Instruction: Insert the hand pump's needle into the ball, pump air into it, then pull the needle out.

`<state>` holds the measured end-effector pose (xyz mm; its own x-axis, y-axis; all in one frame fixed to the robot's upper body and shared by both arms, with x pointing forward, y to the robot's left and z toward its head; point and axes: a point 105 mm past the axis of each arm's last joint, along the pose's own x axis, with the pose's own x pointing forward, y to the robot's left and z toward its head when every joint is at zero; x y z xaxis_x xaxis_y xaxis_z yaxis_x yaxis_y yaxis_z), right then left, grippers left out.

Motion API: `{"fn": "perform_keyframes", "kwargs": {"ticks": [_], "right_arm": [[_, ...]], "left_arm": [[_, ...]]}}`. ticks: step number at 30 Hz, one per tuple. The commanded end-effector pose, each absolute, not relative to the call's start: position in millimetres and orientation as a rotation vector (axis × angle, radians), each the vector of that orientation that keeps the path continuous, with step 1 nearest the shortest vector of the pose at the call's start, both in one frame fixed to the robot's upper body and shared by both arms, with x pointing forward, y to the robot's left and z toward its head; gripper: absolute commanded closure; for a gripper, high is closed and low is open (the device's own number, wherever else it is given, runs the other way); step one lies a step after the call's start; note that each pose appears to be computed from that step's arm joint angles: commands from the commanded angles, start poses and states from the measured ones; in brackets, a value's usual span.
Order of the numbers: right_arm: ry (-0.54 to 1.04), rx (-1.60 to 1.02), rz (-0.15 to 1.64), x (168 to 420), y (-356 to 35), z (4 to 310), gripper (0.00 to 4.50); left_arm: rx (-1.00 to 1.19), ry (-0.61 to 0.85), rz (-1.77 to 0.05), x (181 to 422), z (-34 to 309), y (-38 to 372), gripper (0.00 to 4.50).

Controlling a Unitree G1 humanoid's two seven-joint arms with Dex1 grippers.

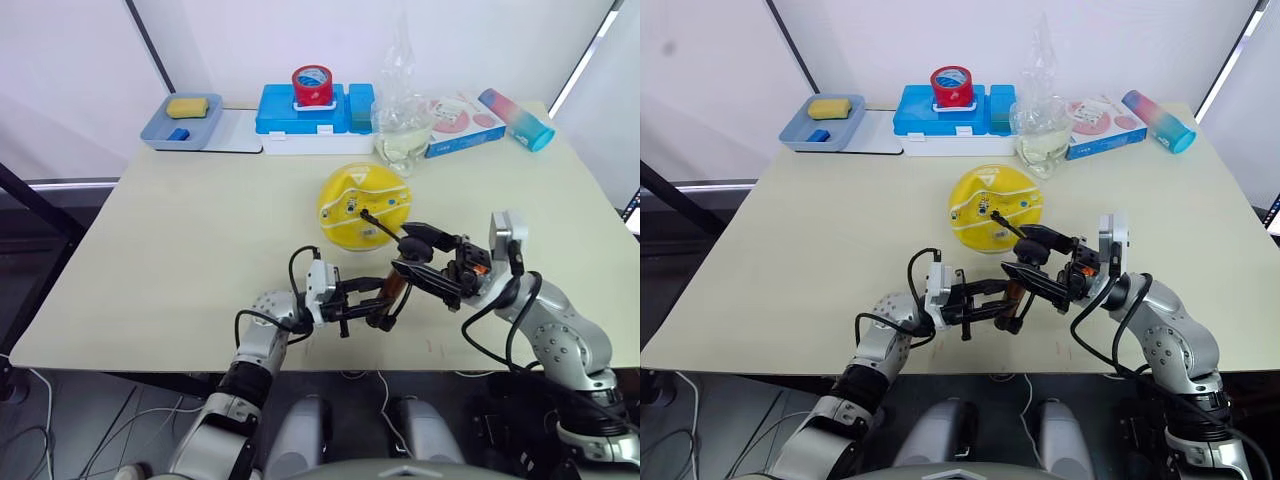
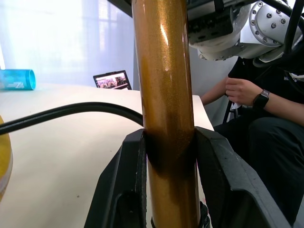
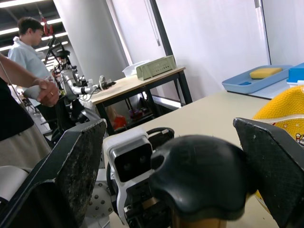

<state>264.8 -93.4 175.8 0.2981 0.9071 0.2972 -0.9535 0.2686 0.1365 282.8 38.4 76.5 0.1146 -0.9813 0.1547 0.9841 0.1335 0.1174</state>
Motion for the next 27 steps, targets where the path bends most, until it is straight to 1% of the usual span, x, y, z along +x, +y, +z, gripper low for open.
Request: {"fn": "perform_keyframes", "kwargs": {"ticks": [1, 9, 15, 22, 26, 27], "right_arm": [[-0.219, 0.287, 1.278, 263.1, -91.6, 184.6, 0.0], [-0.177, 0.234, 1.266, 265.0, -91.6, 175.1, 0.0], [-0.214, 0.256, 1.267, 266.3, -90.8, 182.9, 0.0], [-0.216, 0.267, 1.269, 266.4, -89.4, 184.1, 0.0], [-0.208, 0.259, 1.27, 266.5, -89.3, 182.1, 1.14], [-0.207, 0.258, 1.268, 266.5, -89.5, 181.4, 1.78]], "left_arm": [[-0.018, -0.275, -1.439, 284.1, 90.2, 37.5, 3.48], [-0.008, -0.281, -1.431, 287.0, 91.5, 37.5, 3.48], [-0.021, -0.274, -1.424, 288.4, 90.9, 37.7, 3.48], [-0.013, -0.263, -1.427, 288.3, 88.2, 39.1, 3.48], [-0.005, -0.26, -1.427, 288.8, 87.6, 39.4, 3.48], [-0.006, -0.261, -1.427, 288.9, 87.7, 39.4, 3.48]]}}
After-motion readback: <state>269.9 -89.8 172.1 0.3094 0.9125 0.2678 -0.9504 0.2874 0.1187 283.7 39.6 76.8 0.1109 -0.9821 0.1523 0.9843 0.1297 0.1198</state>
